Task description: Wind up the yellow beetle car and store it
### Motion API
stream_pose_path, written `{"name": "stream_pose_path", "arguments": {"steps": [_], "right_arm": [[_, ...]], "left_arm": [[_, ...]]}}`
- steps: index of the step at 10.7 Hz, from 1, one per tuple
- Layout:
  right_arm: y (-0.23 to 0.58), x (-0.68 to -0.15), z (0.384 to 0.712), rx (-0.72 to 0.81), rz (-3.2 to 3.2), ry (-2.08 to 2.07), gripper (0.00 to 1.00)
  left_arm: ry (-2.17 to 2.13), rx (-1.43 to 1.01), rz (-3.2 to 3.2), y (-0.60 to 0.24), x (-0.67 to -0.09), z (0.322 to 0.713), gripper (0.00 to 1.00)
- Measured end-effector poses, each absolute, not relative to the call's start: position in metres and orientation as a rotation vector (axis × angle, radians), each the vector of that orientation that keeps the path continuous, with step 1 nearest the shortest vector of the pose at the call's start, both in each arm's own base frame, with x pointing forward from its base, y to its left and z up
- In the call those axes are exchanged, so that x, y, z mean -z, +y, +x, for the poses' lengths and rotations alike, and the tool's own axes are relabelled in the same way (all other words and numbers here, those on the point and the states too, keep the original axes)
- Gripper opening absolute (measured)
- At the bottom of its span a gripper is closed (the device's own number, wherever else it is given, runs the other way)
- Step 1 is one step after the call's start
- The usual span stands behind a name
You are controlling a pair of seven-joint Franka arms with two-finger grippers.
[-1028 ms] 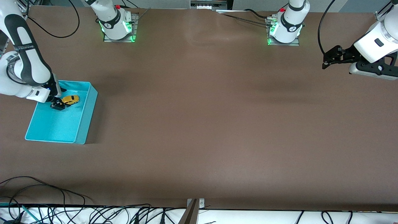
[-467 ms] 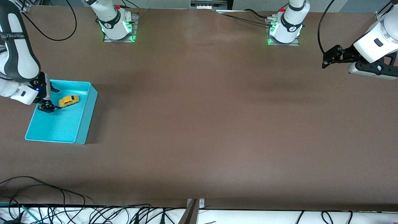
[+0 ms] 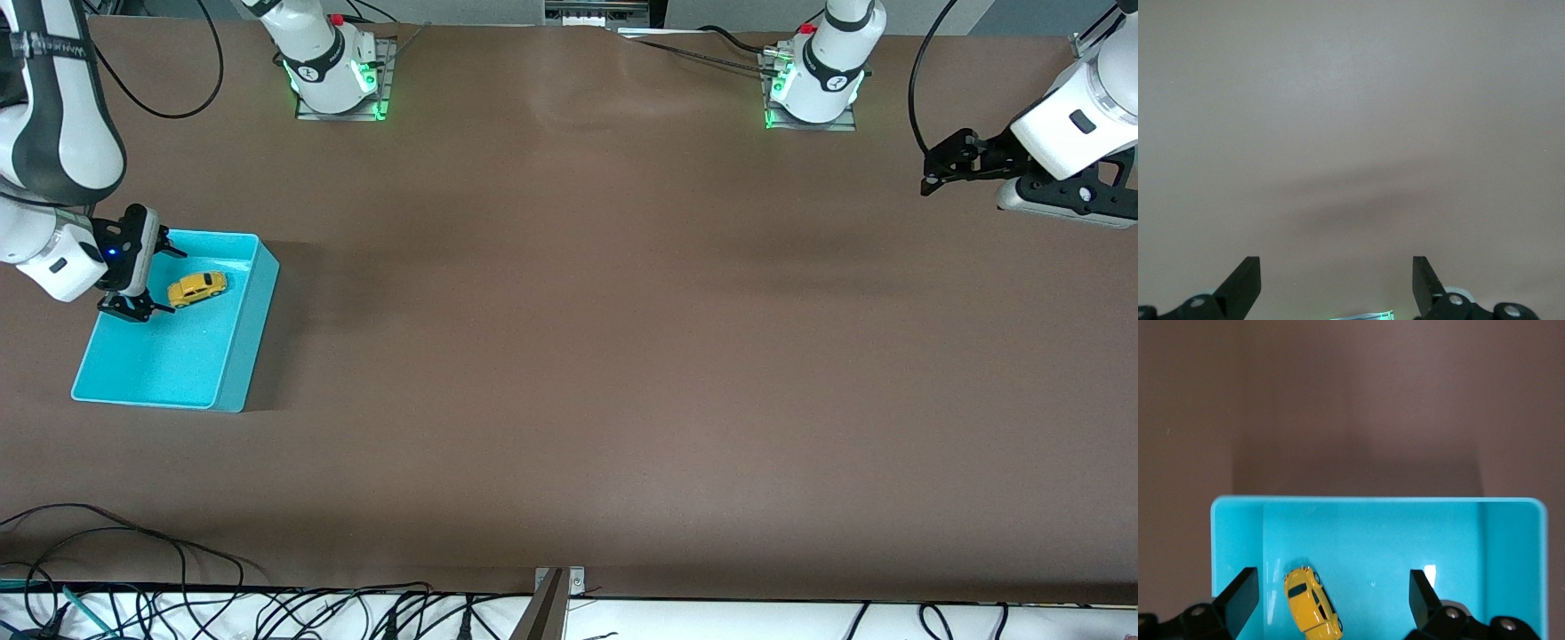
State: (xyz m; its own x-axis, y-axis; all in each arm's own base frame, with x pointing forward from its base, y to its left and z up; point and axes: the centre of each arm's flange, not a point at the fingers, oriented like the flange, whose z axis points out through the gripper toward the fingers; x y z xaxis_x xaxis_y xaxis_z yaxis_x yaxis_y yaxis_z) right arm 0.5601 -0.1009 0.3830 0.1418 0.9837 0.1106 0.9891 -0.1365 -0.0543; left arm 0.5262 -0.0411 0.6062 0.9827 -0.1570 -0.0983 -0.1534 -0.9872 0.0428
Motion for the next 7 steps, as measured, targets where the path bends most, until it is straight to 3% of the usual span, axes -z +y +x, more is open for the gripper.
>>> {"name": "stream_pose_path", "arguments": {"steps": [7], "right_arm": [[0.007, -0.493, 0.573, 0.092, -2.836, -1.175, 1.00]], "left_arm": [[-0.241, 0.158, 3.093, -0.041, -0.606, 0.526, 1.00]]}}
